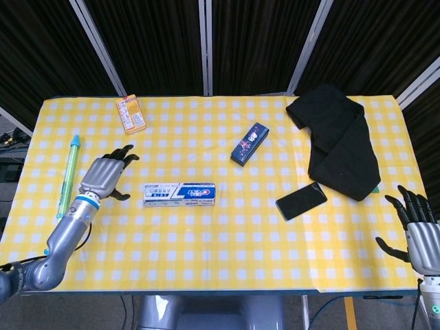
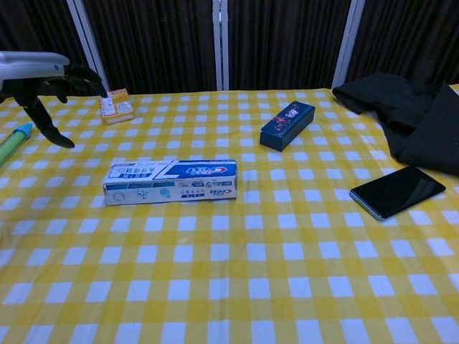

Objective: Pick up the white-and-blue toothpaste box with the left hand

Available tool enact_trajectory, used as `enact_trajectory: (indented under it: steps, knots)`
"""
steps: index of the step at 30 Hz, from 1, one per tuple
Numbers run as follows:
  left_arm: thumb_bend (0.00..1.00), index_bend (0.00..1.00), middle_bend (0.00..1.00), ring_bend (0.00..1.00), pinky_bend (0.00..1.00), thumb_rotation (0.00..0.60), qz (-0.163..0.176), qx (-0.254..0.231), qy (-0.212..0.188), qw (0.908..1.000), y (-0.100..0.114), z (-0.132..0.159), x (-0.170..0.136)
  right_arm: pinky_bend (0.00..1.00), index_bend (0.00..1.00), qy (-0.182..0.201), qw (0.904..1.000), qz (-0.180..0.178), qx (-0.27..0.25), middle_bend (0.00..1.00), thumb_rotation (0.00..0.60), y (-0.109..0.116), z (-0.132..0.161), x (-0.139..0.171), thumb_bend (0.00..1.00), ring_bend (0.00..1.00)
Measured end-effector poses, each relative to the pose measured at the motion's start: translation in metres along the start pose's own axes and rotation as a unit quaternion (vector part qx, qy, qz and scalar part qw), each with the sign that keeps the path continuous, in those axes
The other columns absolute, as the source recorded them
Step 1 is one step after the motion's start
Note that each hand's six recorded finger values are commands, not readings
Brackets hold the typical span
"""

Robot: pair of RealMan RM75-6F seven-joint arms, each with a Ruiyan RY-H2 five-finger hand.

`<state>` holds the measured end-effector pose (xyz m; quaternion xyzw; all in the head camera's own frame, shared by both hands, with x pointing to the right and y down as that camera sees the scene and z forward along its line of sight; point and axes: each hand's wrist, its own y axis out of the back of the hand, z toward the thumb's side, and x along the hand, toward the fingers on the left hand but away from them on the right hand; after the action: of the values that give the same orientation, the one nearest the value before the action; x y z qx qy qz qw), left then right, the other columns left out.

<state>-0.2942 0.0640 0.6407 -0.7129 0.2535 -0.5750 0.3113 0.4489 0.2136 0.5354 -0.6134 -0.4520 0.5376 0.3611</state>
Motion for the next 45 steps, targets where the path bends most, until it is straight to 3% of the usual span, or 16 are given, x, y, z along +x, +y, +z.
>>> enact_trajectory:
  steps: [11, 26, 32, 35, 40, 43, 45]
  knots:
    - [0.1, 0.27, 0.08, 0.14, 0.25, 0.6, -0.07, 0.017, -0.012, 0.9973, -0.024, 0.082, 0.05, 0.01, 0.22, -0.016, 0.9993, -0.006, -0.033, 0.0, 0.6, 0.011, -0.012, -0.002, 0.08, 0.0]
    - [0.1, 0.24, 0.07, 0.14, 0.24, 0.6, -0.091, 0.031, -0.012, 0.9953, -0.041, 0.135, 0.074, 0.01, 0.24, -0.014, 0.9967, -0.026, -0.075, 0.0, 0.6, 0.028, -0.018, -0.001, 0.08, 0.0]
    - [0.1, 0.19, 0.01, 0.05, 0.15, 0.6, -0.104, 0.046, -0.011, 0.9934, -0.051, 0.15, 0.079, 0.0, 0.28, -0.014, 0.9959, -0.029, -0.084, 0.0, 0.6, 0.03, -0.02, -0.002, 0.08, 0.0]
    - [0.1, 0.21, 0.02, 0.05, 0.18, 0.6, -0.11, 0.055, -0.009, 0.9924, -0.057, 0.155, 0.082, 0.0, 0.28, -0.013, 0.9957, -0.032, -0.086, 0.0, 0.6, 0.031, -0.021, -0.002, 0.08, 0.0]
    - [0.1, 0.25, 0.05, 0.08, 0.22, 0.6, -0.121, 0.066, -0.009, 0.9903, -0.068, 0.162, 0.083, 0.0, 0.28, -0.014, 0.9949, -0.038, -0.092, 0.0, 0.6, 0.034, -0.022, -0.002, 0.08, 0.0]
    - [0.11, 0.34, 0.12, 0.15, 0.27, 0.6, -0.125, 0.074, -0.012, 0.9893, -0.076, 0.167, 0.084, 0.0, 0.28, -0.014, 0.9946, -0.039, -0.095, 0.0, 0.6, 0.035, -0.023, -0.002, 0.08, 0.0]
    - [0.17, 0.42, 0.19, 0.21, 0.31, 0.6, -0.125, 0.077, -0.015, 0.9891, -0.079, 0.17, 0.084, 0.0, 0.28, -0.012, 0.9942, -0.04, -0.099, 0.0, 0.6, 0.036, -0.022, -0.001, 0.08, 0.0]
